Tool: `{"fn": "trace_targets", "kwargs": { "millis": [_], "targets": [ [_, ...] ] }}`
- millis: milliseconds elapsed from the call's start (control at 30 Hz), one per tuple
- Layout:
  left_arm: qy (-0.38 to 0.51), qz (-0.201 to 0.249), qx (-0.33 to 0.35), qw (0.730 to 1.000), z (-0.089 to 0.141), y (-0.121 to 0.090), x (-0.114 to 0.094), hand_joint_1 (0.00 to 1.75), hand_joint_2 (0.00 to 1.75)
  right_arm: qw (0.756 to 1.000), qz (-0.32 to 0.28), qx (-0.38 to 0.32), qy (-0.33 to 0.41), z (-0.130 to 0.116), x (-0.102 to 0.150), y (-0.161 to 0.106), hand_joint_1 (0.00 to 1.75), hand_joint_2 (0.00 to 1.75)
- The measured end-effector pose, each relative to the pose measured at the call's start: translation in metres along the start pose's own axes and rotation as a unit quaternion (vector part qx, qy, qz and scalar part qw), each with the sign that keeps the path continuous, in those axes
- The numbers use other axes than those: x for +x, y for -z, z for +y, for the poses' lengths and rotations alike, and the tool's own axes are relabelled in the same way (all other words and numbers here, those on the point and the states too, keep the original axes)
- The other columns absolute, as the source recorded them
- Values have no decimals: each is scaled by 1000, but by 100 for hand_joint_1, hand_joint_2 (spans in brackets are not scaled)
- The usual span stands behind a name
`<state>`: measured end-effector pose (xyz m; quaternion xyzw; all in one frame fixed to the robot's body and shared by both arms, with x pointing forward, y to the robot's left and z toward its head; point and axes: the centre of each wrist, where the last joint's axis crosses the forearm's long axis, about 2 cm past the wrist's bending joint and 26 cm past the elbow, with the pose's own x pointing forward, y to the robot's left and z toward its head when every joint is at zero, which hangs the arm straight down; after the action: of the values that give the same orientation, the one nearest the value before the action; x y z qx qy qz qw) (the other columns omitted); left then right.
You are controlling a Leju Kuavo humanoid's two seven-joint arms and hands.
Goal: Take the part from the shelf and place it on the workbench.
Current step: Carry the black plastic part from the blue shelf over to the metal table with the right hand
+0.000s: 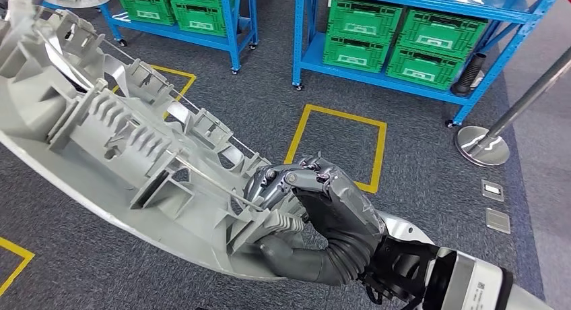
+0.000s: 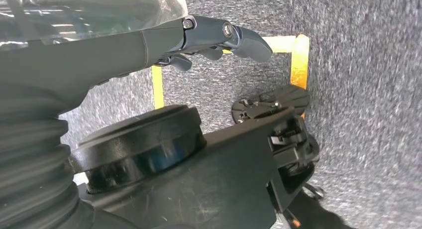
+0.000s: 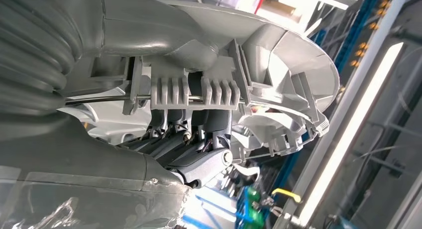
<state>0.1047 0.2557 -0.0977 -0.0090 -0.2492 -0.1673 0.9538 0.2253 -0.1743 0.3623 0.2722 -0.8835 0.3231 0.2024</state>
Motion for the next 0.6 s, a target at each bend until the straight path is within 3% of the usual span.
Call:
{"fn": "trace_targets", "kwargs": {
  "millis": [600],
  "targets": [
    [12,0,-3,1000,2,0,-1,0,175,1000,2,0,-8,0,1,0,175,175]
  ]
}}
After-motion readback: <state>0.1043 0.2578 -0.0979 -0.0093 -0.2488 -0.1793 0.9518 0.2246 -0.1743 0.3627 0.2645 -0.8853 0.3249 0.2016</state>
